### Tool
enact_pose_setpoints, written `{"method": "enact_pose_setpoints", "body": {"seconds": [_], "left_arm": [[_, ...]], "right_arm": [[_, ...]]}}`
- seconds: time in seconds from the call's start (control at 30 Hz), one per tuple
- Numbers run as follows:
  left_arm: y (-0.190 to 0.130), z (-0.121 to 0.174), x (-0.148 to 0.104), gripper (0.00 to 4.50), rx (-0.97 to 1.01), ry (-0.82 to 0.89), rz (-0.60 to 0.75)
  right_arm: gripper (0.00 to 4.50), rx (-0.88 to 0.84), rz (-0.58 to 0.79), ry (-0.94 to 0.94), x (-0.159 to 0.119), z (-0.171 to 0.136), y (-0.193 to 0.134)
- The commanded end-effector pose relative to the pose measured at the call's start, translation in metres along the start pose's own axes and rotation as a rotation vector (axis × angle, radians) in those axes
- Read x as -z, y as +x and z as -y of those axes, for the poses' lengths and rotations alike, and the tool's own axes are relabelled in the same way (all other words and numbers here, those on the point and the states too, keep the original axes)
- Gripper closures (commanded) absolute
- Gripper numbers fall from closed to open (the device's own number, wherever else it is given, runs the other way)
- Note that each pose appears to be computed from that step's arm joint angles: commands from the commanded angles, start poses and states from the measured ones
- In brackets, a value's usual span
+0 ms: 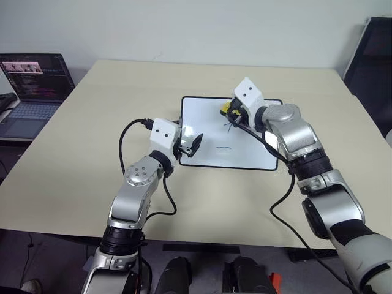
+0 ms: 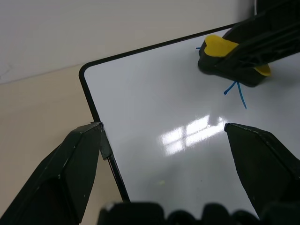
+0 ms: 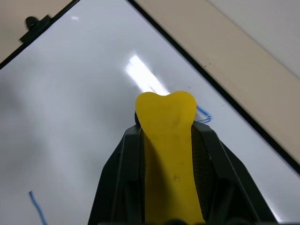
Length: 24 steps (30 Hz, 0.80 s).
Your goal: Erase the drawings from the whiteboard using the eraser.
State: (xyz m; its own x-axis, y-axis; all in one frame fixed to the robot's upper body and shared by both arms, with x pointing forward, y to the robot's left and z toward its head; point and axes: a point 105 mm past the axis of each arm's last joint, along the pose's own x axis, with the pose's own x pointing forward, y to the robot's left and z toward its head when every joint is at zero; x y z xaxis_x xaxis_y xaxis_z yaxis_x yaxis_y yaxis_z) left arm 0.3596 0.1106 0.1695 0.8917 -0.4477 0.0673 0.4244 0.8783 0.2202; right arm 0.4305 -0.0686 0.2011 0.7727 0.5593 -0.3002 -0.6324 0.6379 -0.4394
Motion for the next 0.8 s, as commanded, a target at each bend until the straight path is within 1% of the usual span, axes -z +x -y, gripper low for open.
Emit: {"method": "enact_pose_setpoints", "body": {"seconds": [0.03, 0.3, 0.43, 0.6, 0.8], "left_arm": [[0.002, 0.001, -0.017, 0.0, 0.007, 0.019, 0.061], [0.006, 0.005, -0.016, 0.0, 0.027, 0.014, 0.062], [0.009, 0.007, -0.018, 0.0, 0.039, 0.013, 0.067], [0.01, 0.007, -0.018, 0.0, 0.041, 0.016, 0.07], [0.008, 0.005, -0.019, 0.0, 0.035, 0.024, 0.069]], "right_arm": [[3.51, 0.014, -0.013, 0.017, 0.003, 0.004, -0.007], [3.51, 0.098, 0.035, 0.028, -0.012, 0.021, -0.019], [3.51, 0.147, 0.07, 0.028, -0.023, 0.031, -0.022], [3.51, 0.174, 0.089, 0.024, -0.029, 0.037, -0.021], [3.51, 0.14, 0.096, 0.009, -0.034, 0.029, -0.006]]}}
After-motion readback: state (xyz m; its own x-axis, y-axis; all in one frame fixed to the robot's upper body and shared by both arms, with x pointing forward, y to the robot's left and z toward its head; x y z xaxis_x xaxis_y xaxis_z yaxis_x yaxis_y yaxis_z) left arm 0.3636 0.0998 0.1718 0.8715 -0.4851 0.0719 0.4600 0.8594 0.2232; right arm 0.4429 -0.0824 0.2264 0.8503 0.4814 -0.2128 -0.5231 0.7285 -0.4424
